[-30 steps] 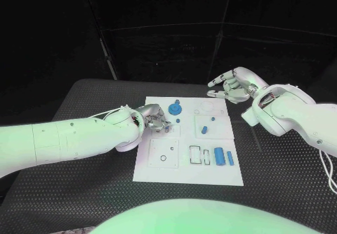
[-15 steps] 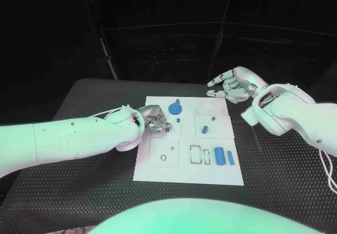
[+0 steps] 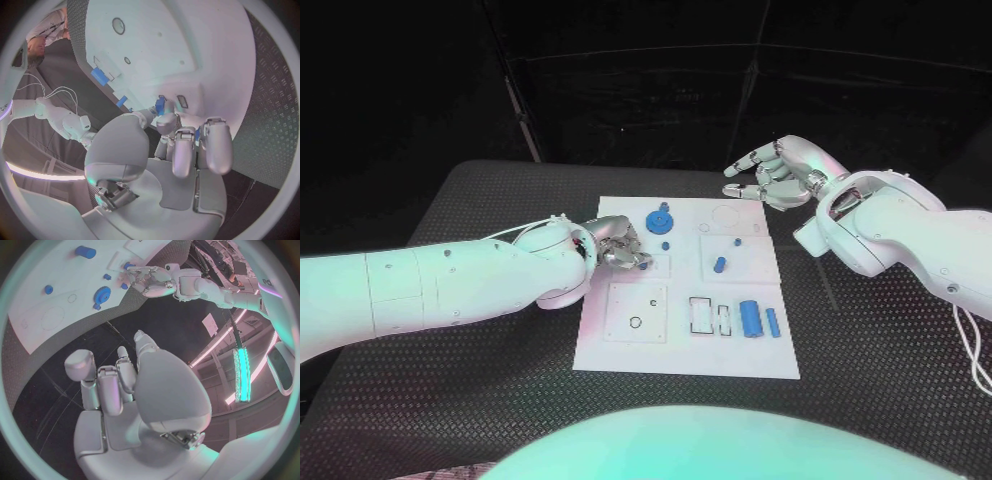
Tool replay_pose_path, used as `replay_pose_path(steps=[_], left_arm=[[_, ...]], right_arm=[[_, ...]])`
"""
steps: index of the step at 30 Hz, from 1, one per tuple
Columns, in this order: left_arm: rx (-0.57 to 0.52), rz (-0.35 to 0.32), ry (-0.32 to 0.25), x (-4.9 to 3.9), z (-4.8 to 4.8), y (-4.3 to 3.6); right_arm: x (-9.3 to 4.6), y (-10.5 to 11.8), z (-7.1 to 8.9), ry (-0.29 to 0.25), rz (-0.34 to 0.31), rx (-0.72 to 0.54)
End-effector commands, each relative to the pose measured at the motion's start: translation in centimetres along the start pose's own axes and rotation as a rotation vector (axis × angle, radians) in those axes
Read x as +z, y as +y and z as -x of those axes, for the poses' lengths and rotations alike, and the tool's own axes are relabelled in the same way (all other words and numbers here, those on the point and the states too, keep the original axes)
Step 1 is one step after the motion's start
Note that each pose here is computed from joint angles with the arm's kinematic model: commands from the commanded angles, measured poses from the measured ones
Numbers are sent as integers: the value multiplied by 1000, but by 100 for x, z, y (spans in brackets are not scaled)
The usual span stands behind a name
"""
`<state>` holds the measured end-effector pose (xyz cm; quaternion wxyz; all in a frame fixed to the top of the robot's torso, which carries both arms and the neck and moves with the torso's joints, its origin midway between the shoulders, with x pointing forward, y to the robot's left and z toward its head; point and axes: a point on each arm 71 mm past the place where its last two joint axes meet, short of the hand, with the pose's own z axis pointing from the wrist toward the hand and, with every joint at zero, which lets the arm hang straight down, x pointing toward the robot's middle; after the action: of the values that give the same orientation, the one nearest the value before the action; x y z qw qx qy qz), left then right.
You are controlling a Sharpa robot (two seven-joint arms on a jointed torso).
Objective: Assemble the parts on the task board
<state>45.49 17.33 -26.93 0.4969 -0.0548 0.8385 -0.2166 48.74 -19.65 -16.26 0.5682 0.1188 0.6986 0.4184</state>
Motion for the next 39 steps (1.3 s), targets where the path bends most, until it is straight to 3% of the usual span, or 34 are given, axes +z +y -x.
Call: replay_pose_path(steps=[1,39], left_arm=[[8,28,30,-8,-40,23],[-26,57,79,-40,-76,38]], right_arm=[[5,22,-2,7,16,-4],[18,27,-17,13,19,-3]])
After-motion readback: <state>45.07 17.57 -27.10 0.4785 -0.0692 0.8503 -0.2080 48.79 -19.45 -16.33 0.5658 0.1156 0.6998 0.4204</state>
